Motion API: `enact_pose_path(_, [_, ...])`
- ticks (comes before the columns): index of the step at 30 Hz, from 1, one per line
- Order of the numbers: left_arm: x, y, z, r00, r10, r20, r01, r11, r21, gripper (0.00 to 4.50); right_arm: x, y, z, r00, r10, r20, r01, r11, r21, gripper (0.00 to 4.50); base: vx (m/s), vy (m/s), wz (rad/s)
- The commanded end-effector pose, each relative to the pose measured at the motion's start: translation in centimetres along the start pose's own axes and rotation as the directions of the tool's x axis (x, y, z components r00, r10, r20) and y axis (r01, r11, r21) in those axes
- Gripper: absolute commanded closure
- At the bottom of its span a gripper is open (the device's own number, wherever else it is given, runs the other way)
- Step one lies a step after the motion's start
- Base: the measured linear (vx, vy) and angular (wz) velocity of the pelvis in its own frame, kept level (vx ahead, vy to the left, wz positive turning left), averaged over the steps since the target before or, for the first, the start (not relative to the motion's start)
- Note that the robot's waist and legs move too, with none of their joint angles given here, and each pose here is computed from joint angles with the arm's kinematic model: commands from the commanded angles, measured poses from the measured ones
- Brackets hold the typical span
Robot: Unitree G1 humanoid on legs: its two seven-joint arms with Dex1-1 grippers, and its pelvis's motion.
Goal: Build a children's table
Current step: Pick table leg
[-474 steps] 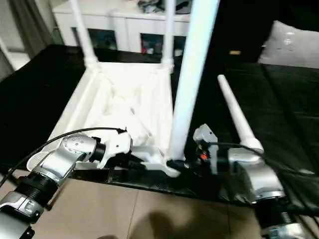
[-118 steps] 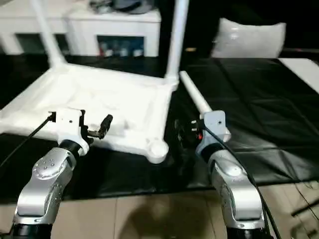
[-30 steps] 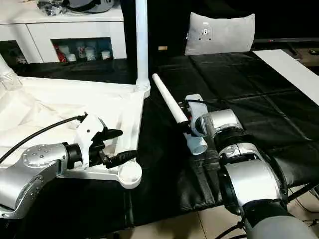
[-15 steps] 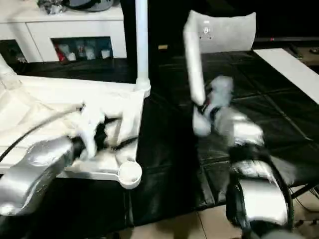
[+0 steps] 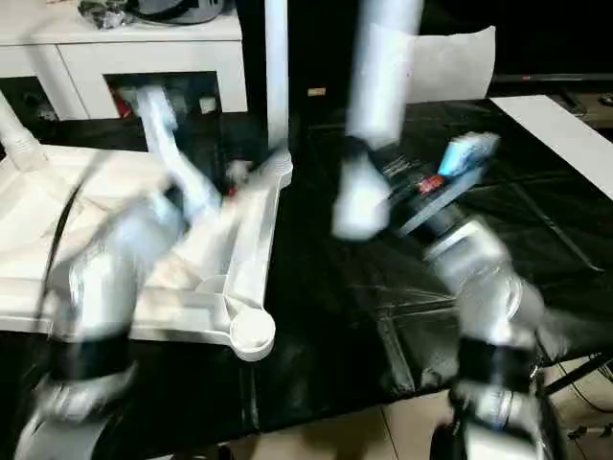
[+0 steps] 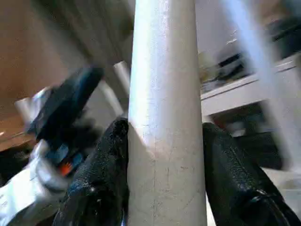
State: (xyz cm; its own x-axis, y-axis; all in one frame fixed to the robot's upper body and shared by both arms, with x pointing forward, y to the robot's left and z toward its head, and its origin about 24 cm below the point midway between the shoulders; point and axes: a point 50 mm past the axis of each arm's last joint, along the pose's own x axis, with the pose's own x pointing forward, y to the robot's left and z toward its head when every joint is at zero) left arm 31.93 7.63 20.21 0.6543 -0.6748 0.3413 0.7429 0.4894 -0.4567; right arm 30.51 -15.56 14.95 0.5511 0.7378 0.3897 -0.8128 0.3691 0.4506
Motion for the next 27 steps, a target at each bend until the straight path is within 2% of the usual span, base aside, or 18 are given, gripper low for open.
enact_pose_path(1, [0.1, 0.3, -0.5, 1.0, 0.002, -0.027, -0.004, 0.997, -0.08, 0.0, 0.2, 0.8, -0.1, 0.998, 0.053, -0.022, -0.053, 0.999, -0.002, 2.65, 0.0, 0.0, 0.0])
enact_pose_path(3, [0.2, 0.1, -0.6, 0.999, -0.013, -0.029, 0.01, 0.995, -0.102, 0.0, 0.1, 0.9, -0.3, 0.998, 0.06, -0.033, -0.06, 0.998, 0.003, 2.65, 0.0, 0.0, 0.0])
enact_pose_path(4, [0.6, -0.3, -0.7, 0.999, -0.044, -0.029, 0.038, 0.985, -0.166, 0.0, 0.2, 1.1, -0.6, 0.996, 0.078, -0.045, -0.077, 0.997, 0.015, 2.65, 0.0, 0.0, 0.0])
enact_pose_path(6, [0.9, -0.8, -0.8, 0.996, -0.078, -0.032, 0.069, 0.975, -0.212, 0.0, 0.2, 1.3, -1.0, 0.993, 0.089, -0.073, -0.088, 0.996, 0.016, 2.65, 0.0, 0.0, 0.0])
enact_pose_path(14, [1.4, -2.0, -1.0, 0.989, -0.148, -0.006, 0.139, 0.943, -0.301, 0.0, 0.1, 1.6, -1.5, 0.988, 0.102, -0.116, -0.101, 0.995, 0.009, 2.65, 0.0, 0.0, 0.0])
enact_pose_path(17, [1.4, -2.1, -1.2, 0.989, -0.144, -0.031, 0.131, 0.954, -0.268, 0.0, 0.2, 1.4, -1.7, 0.988, 0.077, -0.134, -0.08, 0.997, -0.015, 2.65, 0.0, 0.0, 0.0])
enact_pose_path(18, [1.6, -1.8, -1.4, 0.994, -0.098, -0.054, 0.087, 0.979, -0.185, 0.19, 0.4, 1.1, -2.0, 0.987, 0.031, -0.158, -0.043, 0.996, -0.073, 2.65, 0.0, 0.0, 0.0])
enact_pose_path(19, [1.6, -1.7, -1.4, 0.994, -0.089, -0.056, 0.078, 0.982, -0.17, 0.19, 0.5, 1.0, -2.0, 0.987, 0.022, -0.162, -0.036, 0.996, -0.085, 2.65, 0.0, 0.0, 0.0])
enact_pose_path(20, [1.7, -1.4, -1.6, 0.997, -0.035, -0.071, 0.029, 0.996, -0.085, 0.37, 1.0, 0.8, -2.4, 0.984, -0.034, -0.173, 0.007, 0.988, -0.153, 2.65, 0.0, 0.0, 0.0])
enact_pose_path(21, [1.7, -1.2, -1.8, 0.997, -0.018, -0.078, 0.014, 0.998, -0.062, 0.4, 1.2, 0.7, -2.5, 0.984, -0.054, -0.172, 0.023, 0.984, -0.175, 2.65, 0.0, 0.0, 0.0])
enact_pose_path(22, [1.9, -1.1, -1.8, 0.997, 0.015, -0.075, -0.014, 1.0, 0.011, 0.4, 1.6, 0.4, -2.7, 0.983, -0.1, -0.154, 0.063, 0.972, -0.226, 2.65, 0.0, 0.0, 0.0])
enact_pose_path(23, [1.9, -1.1, -1.8, 0.997, 0.015, -0.075, -0.014, 1.0, 0.011, 0.48, 1.6, 0.4, -2.7, 0.983, -0.1, -0.154, 0.063, 0.972, -0.226, 2.65, 0.0, 0.0, 0.0])
enact_pose_path(24, [2.0, -1.0, -2.0, 0.996, 0.062, -0.061, -0.058, 0.996, 0.075, 0.66, 2.2, 0.1, -3.1, 0.98, -0.159, -0.123, 0.118, 0.951, -0.287, 2.65, 0.0, 0.0, 0.0])
enact_pose_path(27, [2.3, -0.8, -2.0, 0.992, 0.126, -0.005, -0.125, 0.988, 0.092, 0.78, 3.0, 0.0, -3.6, 0.976, -0.206, -0.071, 0.172, 0.928, -0.331, 2.65, 0.0, 0.0, 0.0])
